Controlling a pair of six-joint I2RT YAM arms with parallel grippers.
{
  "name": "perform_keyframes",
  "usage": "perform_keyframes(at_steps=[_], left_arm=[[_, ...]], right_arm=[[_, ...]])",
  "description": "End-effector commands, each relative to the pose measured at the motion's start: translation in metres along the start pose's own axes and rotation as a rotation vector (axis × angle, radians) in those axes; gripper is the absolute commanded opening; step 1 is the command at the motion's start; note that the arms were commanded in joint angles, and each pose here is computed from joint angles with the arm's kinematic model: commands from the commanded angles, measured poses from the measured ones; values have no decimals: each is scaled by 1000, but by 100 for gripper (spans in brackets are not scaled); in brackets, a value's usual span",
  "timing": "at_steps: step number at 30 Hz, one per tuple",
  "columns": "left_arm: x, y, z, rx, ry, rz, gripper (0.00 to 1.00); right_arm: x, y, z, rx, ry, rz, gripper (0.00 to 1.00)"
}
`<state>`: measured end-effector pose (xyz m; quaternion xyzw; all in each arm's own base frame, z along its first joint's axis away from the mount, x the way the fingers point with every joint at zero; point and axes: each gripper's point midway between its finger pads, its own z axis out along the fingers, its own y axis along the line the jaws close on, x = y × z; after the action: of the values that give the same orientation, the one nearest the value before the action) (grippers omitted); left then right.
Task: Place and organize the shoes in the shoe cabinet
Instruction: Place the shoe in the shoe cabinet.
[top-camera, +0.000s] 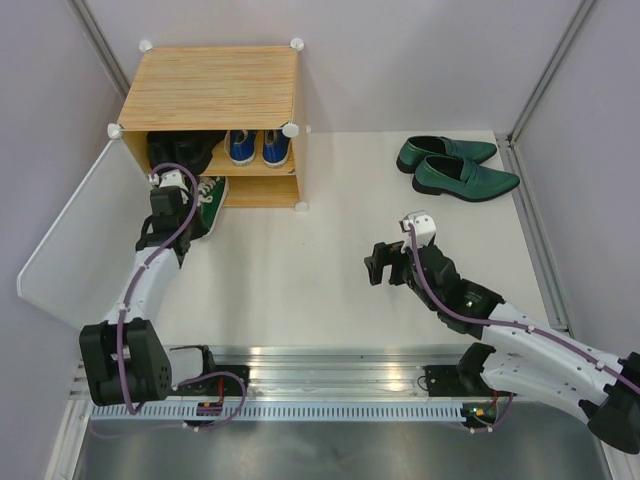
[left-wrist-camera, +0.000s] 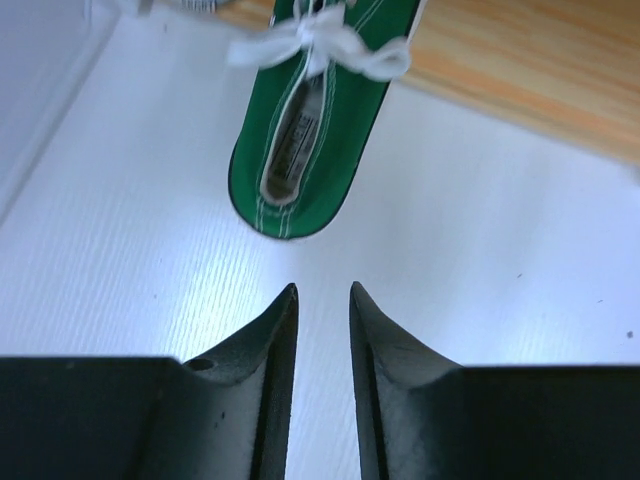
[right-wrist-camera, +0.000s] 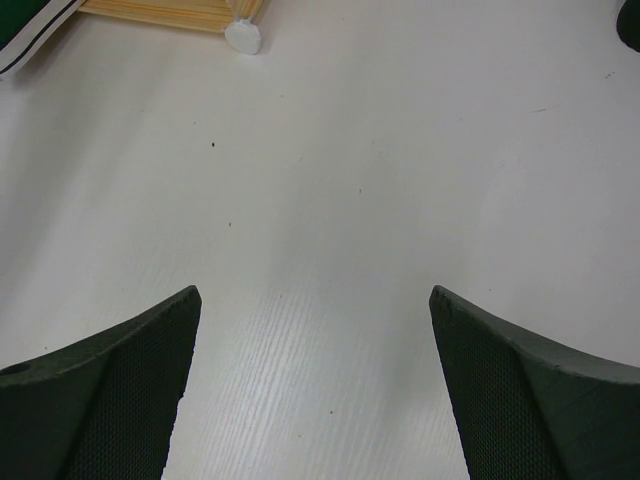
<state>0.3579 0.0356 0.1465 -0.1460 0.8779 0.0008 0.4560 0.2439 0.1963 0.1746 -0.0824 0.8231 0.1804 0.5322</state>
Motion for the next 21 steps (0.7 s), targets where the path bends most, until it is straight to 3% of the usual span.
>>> perform_keyframes(at_steps=[1,12,21], left_arm=[[29,11,6,-57,95,-29,31],[47,27,34,-136,171,17,35],[41,31,46,-144,171,67,51]], right_arm=[[-16,6,-3,-27,-50,20,98],[-19,5,-6,-28,-65,24,98],[-18,4,-5,-20,-63,20,98]])
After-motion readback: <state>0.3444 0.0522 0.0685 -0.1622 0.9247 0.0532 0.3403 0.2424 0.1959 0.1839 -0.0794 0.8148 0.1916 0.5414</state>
